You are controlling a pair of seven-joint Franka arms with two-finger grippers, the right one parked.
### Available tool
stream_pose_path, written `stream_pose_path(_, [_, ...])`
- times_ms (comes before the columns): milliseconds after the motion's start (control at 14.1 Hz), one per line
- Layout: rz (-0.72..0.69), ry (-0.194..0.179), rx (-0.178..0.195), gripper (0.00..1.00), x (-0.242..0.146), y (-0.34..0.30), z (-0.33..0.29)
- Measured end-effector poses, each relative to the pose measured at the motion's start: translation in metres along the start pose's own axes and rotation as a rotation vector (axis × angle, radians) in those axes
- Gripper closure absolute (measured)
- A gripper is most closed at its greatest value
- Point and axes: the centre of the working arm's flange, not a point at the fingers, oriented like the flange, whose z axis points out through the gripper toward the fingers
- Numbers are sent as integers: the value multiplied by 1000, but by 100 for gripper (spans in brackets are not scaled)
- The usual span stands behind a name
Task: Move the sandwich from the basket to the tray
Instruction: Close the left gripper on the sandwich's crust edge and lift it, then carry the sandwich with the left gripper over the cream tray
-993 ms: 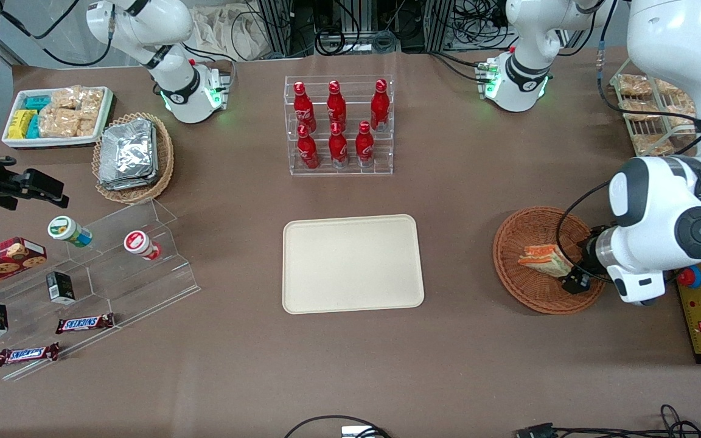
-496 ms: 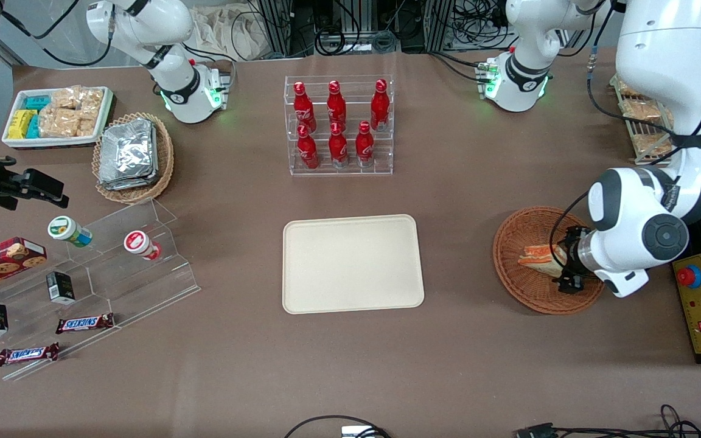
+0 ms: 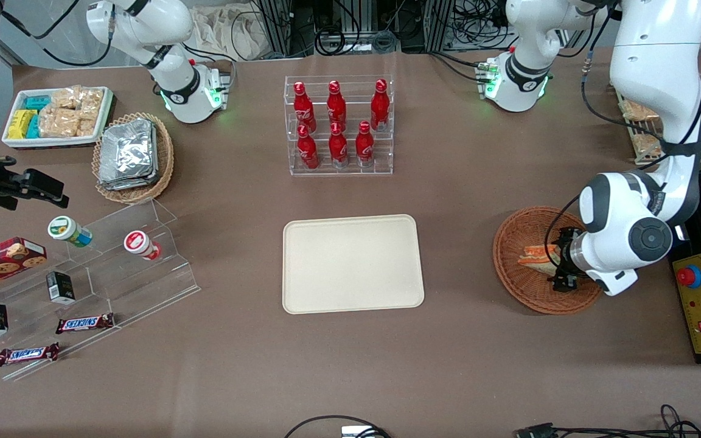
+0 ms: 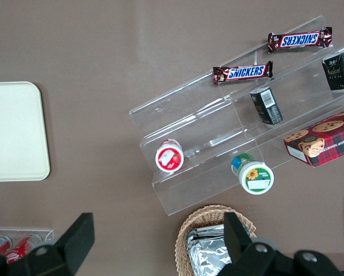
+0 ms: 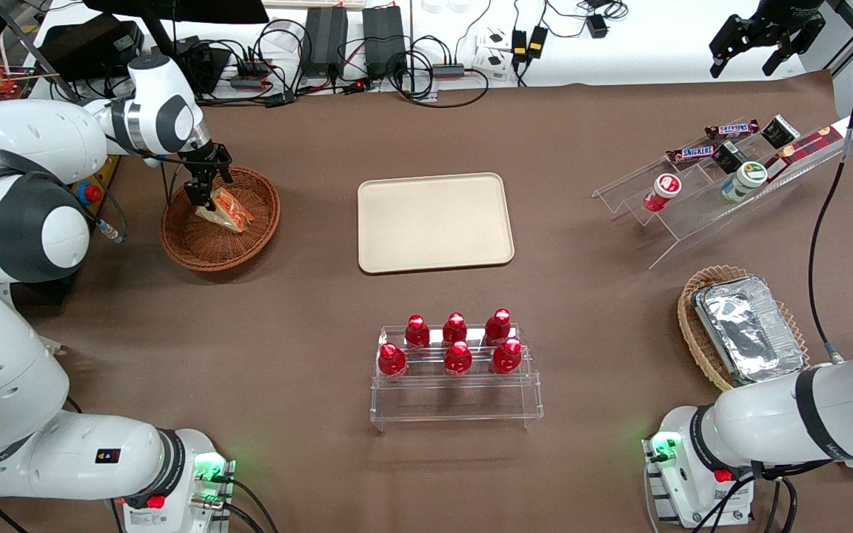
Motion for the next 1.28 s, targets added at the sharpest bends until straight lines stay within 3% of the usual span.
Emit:
stream_pose_path(284, [-1,3,-7,0,0,1,18])
stream_pose_path(638, [-2,5,-21,53,1,3,16])
stream_pose_path(709, [-1,6,-27,59,1,5,11])
stream_pose_path(922, [8,-1,7,67,-1,13,-16])
stream_pose_path(1064, [42,-3,11,70,-5,22,-49])
stream_pose_path(1206, [143,-11,14,81,-15,30,-92])
stream_pose_path(1277, [211,-23,21,81,-30,33,-116])
